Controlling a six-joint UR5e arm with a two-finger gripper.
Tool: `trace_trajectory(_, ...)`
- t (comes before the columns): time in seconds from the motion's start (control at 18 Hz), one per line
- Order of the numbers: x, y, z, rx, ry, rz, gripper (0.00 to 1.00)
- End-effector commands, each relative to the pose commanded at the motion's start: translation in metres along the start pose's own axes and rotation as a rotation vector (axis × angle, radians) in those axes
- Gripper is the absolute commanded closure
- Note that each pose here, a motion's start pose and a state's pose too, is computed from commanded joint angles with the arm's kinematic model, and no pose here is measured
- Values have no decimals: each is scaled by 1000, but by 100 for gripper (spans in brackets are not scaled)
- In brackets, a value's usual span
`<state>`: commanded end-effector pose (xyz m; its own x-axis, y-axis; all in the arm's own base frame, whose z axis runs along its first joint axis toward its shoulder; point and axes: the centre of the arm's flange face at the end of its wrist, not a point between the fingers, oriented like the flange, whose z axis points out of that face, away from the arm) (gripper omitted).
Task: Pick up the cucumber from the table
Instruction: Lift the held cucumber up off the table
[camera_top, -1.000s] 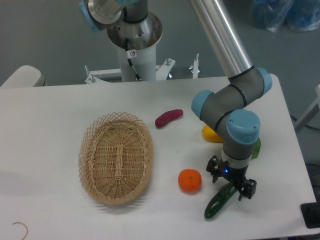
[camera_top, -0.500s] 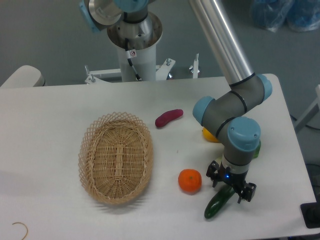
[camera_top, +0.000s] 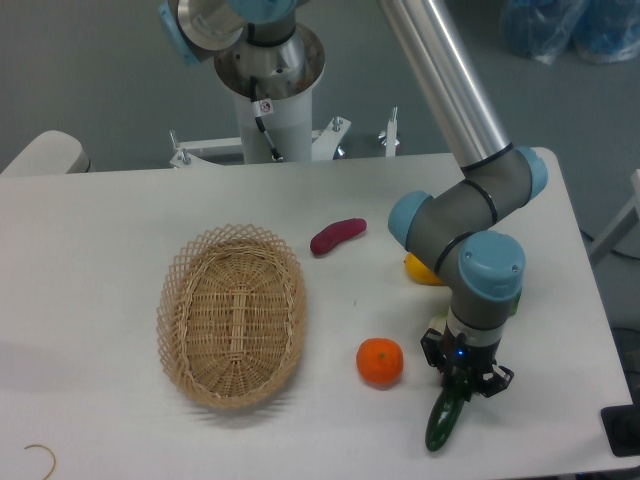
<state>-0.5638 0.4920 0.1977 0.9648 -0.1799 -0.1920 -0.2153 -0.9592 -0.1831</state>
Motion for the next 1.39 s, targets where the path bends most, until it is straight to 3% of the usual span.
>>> trace_trajectory(0.22,1,-2,-28,7,-25,1,100)
trace_trajectory(0.56,15,16,-136,-13,-85,-17,100)
trace_trajectory(0.72,23,33,-183,-33,-42,-34,100)
trace_trajectory(0.83,25,50,-205,-51,-4,10,100)
trace_trajectory(1.06,17,90,-230,-70,22,77,100)
trace_trajectory(1.22,18,123,-258,-83,42,65,100)
trace_trajectory(1.39,19,148,-278,-91,77,137,100)
